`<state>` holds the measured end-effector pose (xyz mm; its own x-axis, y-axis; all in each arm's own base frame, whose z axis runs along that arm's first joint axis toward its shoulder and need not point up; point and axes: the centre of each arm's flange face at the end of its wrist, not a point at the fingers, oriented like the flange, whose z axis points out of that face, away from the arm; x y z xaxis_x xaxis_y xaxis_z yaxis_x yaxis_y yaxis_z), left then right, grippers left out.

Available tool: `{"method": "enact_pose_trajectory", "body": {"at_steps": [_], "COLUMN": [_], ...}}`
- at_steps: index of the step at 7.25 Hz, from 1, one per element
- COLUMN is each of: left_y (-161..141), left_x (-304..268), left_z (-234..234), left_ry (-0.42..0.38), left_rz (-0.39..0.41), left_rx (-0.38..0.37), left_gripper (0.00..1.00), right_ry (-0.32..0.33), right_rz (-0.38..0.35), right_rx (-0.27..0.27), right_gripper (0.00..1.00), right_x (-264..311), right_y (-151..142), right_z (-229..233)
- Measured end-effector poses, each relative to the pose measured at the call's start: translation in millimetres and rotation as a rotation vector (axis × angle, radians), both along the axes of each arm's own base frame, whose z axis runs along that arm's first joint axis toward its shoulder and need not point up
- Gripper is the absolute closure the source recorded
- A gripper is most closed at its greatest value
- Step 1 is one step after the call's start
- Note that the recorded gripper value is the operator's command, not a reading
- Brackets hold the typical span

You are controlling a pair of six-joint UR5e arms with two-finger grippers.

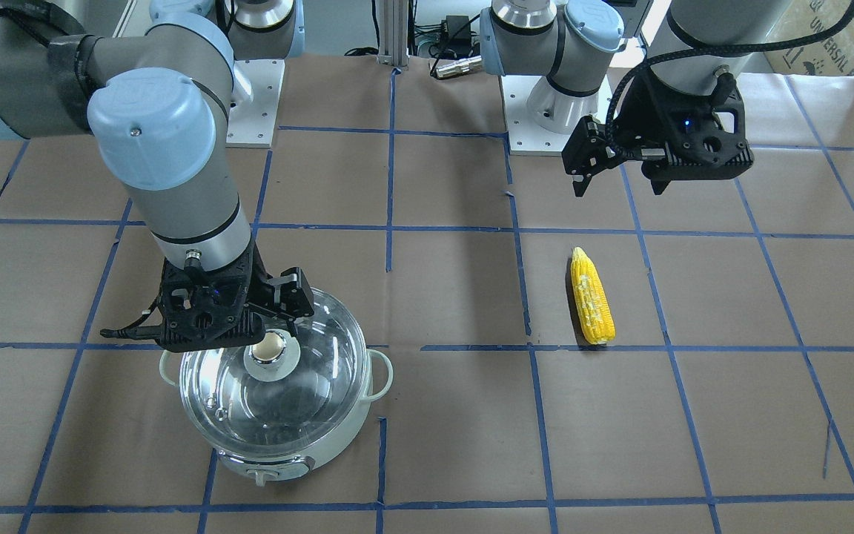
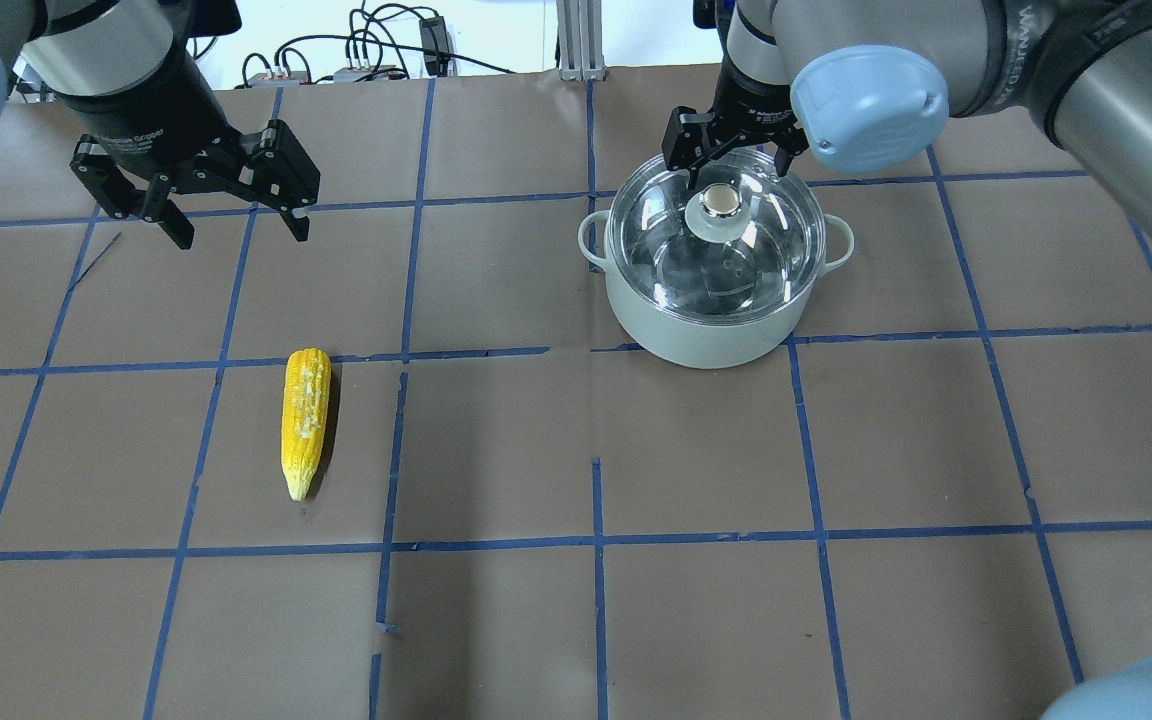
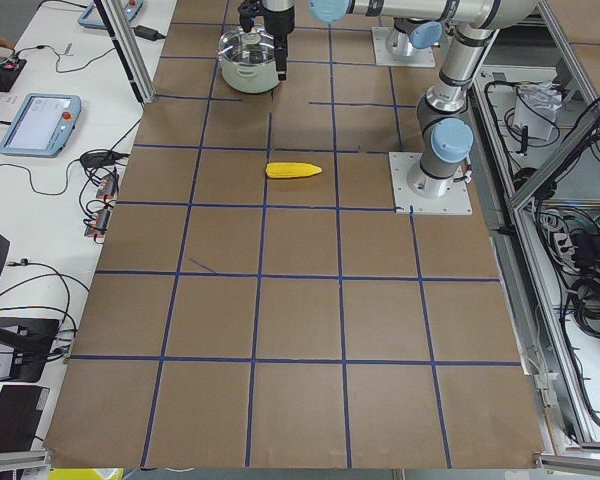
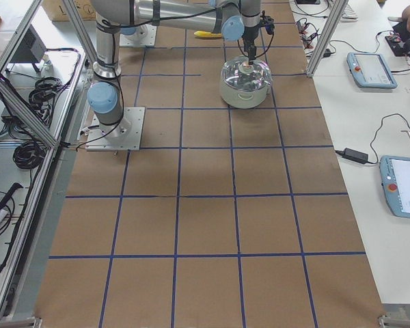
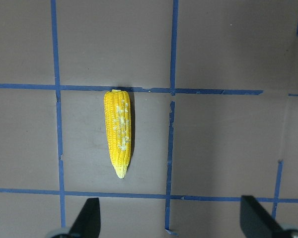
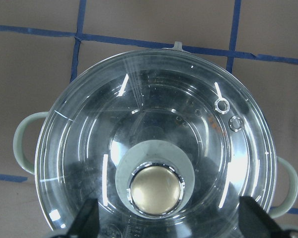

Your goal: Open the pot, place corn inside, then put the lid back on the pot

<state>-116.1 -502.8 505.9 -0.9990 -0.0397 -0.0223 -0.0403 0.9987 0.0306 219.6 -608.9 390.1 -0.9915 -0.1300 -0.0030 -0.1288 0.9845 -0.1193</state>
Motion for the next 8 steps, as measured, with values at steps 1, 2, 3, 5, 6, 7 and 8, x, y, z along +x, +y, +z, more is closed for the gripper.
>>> {"method": "enact_pose_trajectory", "body": {"at_steps": [1,2,3,5,6,7,8], "left_y": [-1,-2,-2,-3,-4,-5,-5], "left_x": [0,0,0,0,0,0,0], "left_z": [-1,-2,-2,-2,-2,-2,-3], "left_ry": [0.0,0.0,0.0,0.0,0.0,0.0,0.001], "left_rz": [0.0,0.0,0.0,0.0,0.0,0.0,0.001], "left_rx": [0.002,0.003,0.005,0.002,-0.007,-0.016,-0.019], "left_gripper": [0.0,0.0,0.0,0.0,0.0,0.0,0.0], "right_ry": [-0.001,-0.001,0.0,0.0,0.001,0.002,0.004], "right_rz": [0.0,-0.001,-0.002,-0.006,-0.008,-0.009,-0.009], "right_rx": [0.007,0.012,0.019,0.039,0.045,0.05,0.056], "right_gripper": [0.0,0.0,0.01,0.01,0.04,0.06,0.1], "right_x": [0,1,1,2,2,2,2], "right_y": [-4,-7,-10,-11,-11,-11,-13], "right_z": [-6,-11,-17,-29,-32,-36,-40]}}
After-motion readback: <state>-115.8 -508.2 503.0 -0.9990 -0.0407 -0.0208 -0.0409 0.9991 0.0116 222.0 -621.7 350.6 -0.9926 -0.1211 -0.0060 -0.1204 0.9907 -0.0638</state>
